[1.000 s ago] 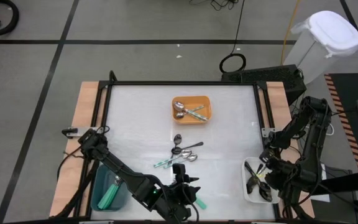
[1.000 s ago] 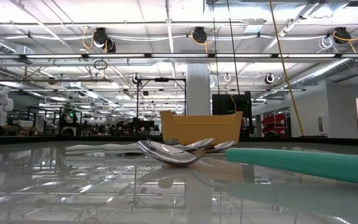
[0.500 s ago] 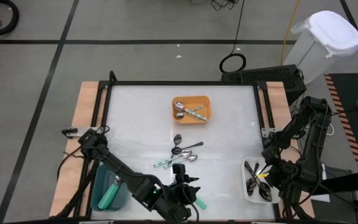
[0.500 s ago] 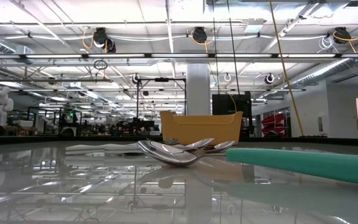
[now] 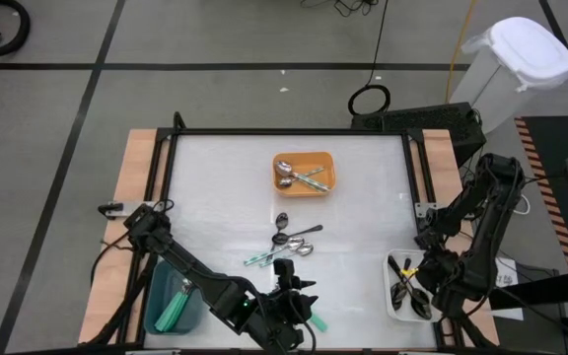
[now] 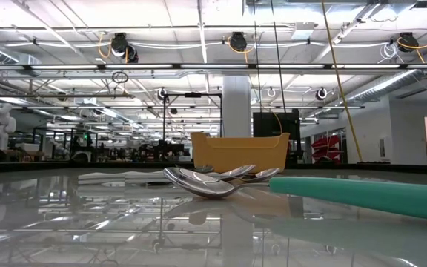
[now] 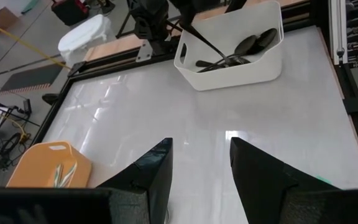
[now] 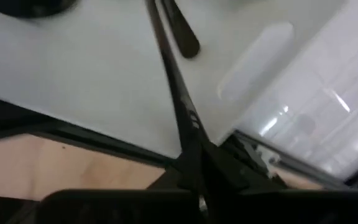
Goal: Sort silverware by color (type)
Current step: Put the black spoon into the white bin, then put the green spoon into the blue bin
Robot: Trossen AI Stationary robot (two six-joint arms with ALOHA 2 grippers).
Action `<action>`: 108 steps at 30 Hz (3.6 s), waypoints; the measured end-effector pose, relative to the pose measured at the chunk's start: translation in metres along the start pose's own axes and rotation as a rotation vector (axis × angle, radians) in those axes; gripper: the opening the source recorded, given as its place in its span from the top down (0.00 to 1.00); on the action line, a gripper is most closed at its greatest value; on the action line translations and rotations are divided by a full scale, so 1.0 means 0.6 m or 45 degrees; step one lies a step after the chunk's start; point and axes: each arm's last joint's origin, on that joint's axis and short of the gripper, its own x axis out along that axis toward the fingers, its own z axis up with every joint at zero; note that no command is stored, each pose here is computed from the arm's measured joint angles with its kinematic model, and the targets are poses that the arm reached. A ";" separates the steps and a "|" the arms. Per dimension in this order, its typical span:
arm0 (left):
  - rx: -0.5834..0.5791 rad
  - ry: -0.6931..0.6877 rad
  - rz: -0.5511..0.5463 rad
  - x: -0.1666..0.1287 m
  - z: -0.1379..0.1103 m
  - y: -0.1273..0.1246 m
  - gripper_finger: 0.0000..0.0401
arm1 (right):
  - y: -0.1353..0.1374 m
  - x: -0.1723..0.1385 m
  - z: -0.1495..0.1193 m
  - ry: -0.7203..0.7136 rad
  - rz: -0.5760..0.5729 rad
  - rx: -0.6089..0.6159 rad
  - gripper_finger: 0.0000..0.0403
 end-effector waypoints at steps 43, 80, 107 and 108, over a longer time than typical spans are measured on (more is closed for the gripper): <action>-0.003 0.006 0.005 0.003 0.000 0.002 0.60 | -0.001 0.039 0.039 -0.148 0.142 0.018 0.65; -0.011 0.008 0.005 0.004 -0.001 0.002 0.60 | 0.007 0.002 0.059 -0.367 0.171 -0.264 0.94; -0.010 0.007 0.005 0.004 -0.001 0.002 0.60 | 0.007 0.000 0.063 -0.391 0.180 -0.081 0.68; -0.010 0.008 0.005 0.004 -0.001 0.002 0.60 | 0.006 -0.001 0.061 -0.376 0.175 -0.062 0.68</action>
